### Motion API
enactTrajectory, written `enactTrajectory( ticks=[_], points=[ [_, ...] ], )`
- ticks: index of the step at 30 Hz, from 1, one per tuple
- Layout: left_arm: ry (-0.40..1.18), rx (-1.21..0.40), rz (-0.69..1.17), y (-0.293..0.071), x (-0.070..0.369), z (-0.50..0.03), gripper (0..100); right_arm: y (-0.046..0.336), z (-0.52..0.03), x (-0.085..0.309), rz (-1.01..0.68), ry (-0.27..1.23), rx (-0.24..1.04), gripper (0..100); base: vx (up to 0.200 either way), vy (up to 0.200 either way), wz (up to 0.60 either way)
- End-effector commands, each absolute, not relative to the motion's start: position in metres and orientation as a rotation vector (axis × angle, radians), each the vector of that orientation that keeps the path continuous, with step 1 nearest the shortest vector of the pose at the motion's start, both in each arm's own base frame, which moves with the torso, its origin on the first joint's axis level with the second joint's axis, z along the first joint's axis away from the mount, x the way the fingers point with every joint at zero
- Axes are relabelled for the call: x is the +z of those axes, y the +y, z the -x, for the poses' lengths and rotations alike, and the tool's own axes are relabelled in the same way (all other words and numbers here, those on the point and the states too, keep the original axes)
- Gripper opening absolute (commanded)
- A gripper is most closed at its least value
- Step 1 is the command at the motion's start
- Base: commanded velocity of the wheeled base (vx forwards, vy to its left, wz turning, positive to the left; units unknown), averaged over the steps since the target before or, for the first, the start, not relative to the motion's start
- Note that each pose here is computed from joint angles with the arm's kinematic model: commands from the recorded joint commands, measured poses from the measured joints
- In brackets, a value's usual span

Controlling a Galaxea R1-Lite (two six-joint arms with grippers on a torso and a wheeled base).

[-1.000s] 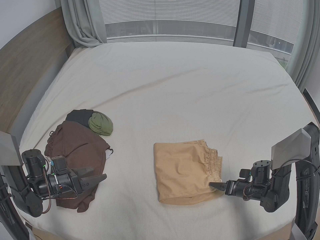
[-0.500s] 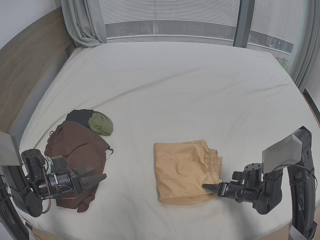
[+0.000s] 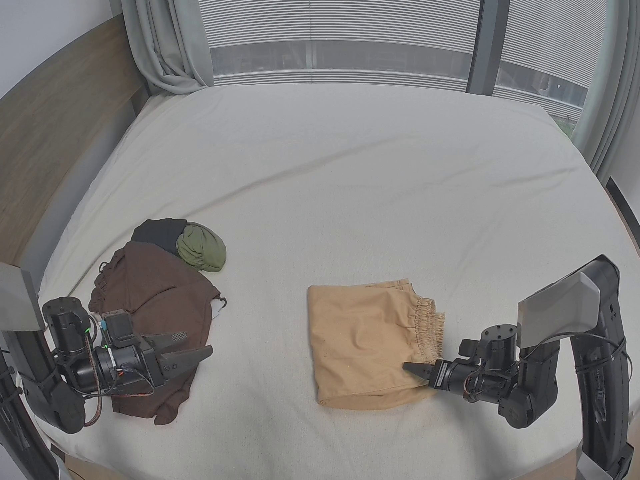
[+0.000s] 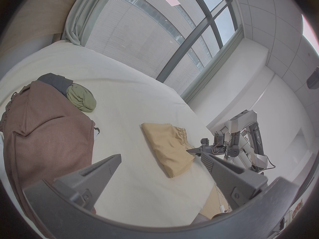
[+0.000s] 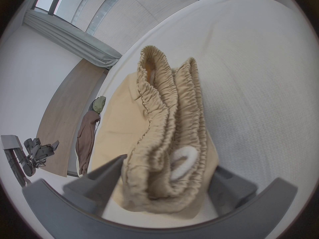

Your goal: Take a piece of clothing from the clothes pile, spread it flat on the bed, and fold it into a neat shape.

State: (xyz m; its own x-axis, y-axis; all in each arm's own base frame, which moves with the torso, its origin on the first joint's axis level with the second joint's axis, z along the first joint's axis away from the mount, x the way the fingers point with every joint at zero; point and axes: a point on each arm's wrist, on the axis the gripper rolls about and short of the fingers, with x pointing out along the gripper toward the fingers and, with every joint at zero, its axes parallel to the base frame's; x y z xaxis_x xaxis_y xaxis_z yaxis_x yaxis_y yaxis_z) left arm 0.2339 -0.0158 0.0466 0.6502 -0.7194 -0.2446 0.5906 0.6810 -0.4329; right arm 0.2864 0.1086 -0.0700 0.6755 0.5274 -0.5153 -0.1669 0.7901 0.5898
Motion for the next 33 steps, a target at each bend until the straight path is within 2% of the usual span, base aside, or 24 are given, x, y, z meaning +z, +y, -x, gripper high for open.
enactTrajectory(
  ticks=[1, 19, 33],
  points=[
    [0.422, -0.76, 0.332, -0.016, 0.046, -0.234, 100, 0.109, -0.286, -0.07, -0.535, 0.732, 0.415, 0, 0.0, 0.0, 0.0],
    [0.408, -0.751, 0.328, -0.013, 0.048, -0.234, 100, 0.12, -0.283, -0.065, -0.537, 0.73, 0.454, 0, 0.0, 0.0, 0.0],
    [0.404, -0.752, 0.325, -0.013, 0.049, -0.235, 100, 0.136, -0.281, -0.014, -0.576, 0.604, 0.548, 0, 0.0, 0.0, 0.0]
  ],
)
